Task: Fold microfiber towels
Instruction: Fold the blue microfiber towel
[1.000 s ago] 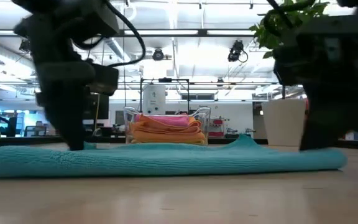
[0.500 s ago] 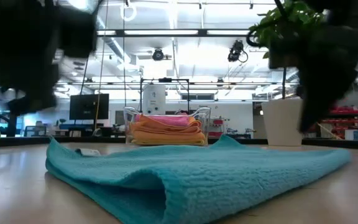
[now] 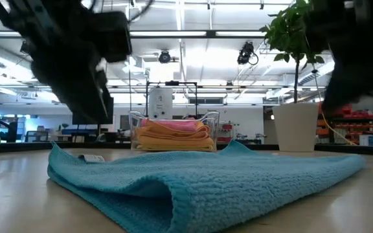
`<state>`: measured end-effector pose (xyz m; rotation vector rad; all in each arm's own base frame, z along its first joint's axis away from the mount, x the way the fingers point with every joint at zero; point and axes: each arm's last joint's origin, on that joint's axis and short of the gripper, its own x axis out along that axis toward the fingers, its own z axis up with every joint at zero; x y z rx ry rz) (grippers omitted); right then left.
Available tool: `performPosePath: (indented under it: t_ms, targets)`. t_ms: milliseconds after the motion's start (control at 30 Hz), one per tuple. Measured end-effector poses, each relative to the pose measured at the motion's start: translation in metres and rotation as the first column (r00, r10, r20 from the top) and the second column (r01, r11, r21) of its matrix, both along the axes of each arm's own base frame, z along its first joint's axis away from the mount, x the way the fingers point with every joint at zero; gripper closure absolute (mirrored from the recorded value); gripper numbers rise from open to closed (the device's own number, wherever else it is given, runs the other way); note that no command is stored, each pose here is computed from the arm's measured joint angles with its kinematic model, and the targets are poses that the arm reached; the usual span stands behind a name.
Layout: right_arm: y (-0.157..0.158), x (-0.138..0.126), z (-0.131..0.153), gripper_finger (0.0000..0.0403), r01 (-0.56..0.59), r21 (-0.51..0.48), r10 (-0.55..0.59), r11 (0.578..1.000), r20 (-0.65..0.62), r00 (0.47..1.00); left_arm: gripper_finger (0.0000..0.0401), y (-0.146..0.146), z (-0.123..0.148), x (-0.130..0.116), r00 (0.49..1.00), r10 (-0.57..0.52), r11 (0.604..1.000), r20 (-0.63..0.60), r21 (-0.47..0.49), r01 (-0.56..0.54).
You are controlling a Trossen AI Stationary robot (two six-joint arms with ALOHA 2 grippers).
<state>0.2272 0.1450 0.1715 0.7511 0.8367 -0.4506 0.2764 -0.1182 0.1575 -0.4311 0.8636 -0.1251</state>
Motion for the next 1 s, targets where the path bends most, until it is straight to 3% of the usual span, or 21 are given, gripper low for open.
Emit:
performPosePath:
  t_ms: [133, 367, 533, 700, 767, 867, 933, 1000]
  targets:
    - [0.012, 0.003, -0.033, 0.0401, 0.09, 0.032, -0.087, 0.995, -0.091, 0.992, 0.0395, 0.003, -0.021, 0.01, 0.999, -0.026, 1.0, -0.04, -0.013, 0.025]
    - [0.002, 0.008, -0.051, 0.0401, 0.075, -0.029, -0.08, 0.997, -0.2, 0.977, 0.0395, -0.007, -0.051, 0.015, 0.99, -0.011, 0.995, -0.139, -0.1, -0.003]
    - [-0.046, 0.016, -0.042, 0.0401, -0.036, -0.17, -0.019, 0.985, -0.314, 0.949, 0.0396, -0.022, -0.046, 0.014, 0.986, 0.124, 0.972, -0.112, -0.185, -0.143]
    - [-0.118, 0.03, -0.019, 0.0401, -0.166, -0.188, 0.093, 0.968, -0.344, 0.934, 0.0397, -0.042, -0.027, 0.022, 0.956, 0.293, 0.934, -0.022, -0.208, -0.291]
    - [-0.139, 0.028, -0.007, 0.0401, -0.181, -0.163, 0.123, 0.97, -0.317, 0.94, 0.0397, -0.049, -0.012, 0.032, 0.961, 0.267, 0.952, 0.073, -0.172, -0.252]
    - [-0.146, 0.021, 0.015, 0.0401, -0.21, -0.133, 0.174, 0.969, -0.241, 0.955, 0.0392, -0.055, 0.018, 0.049, 0.966, 0.112, 0.994, 0.231, -0.028, -0.109]
    - [-0.128, 0.015, 0.027, 0.0401, -0.244, -0.117, 0.22, 0.963, -0.184, 0.958, 0.039, -0.056, 0.035, 0.056, 0.969, -0.009, 0.992, 0.246, 0.126, -0.023]
    - [-0.094, 0.012, 0.033, 0.0401, -0.266, -0.098, 0.256, 0.959, -0.108, 0.961, 0.0393, -0.055, 0.044, 0.057, 0.981, -0.113, 0.959, 0.156, 0.276, 0.067]
